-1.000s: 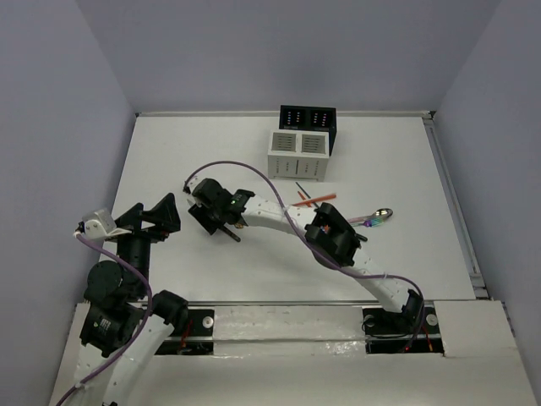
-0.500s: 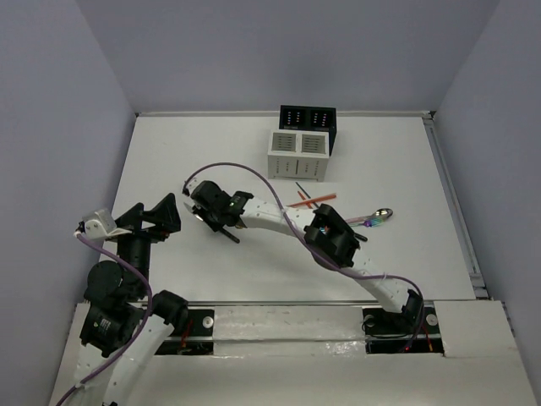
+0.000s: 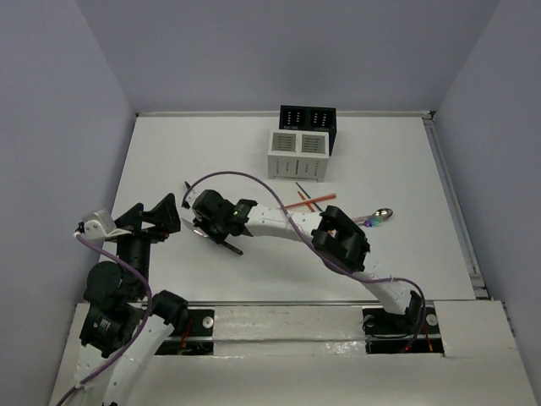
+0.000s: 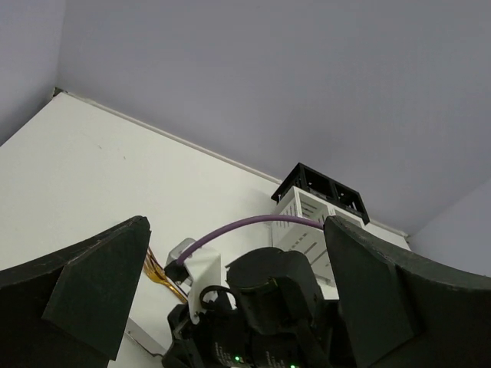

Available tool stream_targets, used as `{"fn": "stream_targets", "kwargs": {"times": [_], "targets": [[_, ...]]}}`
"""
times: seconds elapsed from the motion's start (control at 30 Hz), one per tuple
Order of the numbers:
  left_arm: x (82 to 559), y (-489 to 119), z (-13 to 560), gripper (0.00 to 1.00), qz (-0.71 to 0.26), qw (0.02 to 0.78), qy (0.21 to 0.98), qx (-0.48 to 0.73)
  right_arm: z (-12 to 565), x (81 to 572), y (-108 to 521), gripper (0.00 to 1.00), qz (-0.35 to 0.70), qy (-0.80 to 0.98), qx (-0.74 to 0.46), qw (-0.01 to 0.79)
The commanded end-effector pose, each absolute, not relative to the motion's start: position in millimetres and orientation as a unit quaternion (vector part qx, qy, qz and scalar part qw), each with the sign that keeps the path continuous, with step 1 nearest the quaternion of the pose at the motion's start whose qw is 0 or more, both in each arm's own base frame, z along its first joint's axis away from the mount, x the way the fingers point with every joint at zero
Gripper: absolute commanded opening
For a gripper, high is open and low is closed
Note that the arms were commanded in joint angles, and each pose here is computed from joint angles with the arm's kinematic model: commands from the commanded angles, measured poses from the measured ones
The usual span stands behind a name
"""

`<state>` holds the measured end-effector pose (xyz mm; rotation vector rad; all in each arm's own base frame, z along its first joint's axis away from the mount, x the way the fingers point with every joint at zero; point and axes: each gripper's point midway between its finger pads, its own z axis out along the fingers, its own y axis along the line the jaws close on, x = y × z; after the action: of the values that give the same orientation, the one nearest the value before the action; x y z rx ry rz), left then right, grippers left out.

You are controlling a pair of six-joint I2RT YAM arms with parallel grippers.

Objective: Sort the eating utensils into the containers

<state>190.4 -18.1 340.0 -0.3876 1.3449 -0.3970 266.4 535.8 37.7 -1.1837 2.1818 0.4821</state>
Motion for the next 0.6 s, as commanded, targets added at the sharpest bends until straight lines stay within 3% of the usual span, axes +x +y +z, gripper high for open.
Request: {"fn": "stream_targets", "kwargs": {"times": [0.0,0.27,0.57], "targets": [[183.2,-15.2,362.9,0.99,-0.199,0.765,0.585,-0.182,160.2,258.3,564.0,0.00,0.284,0.761,-0.418,0.406],[184.7,-18.7,362.4,0.99,-0.204,0.764,0.587,-0.176,251.5,313.9,523.0,0.00,0.287,0.737,-0.301,0.533],[186.0,-24.6,361.9,0.99,-0.211,0.762,0.590,-0.164,349.2,452.1,371.4,0.00,0.319,0.656,-0.082,0.679]]}}
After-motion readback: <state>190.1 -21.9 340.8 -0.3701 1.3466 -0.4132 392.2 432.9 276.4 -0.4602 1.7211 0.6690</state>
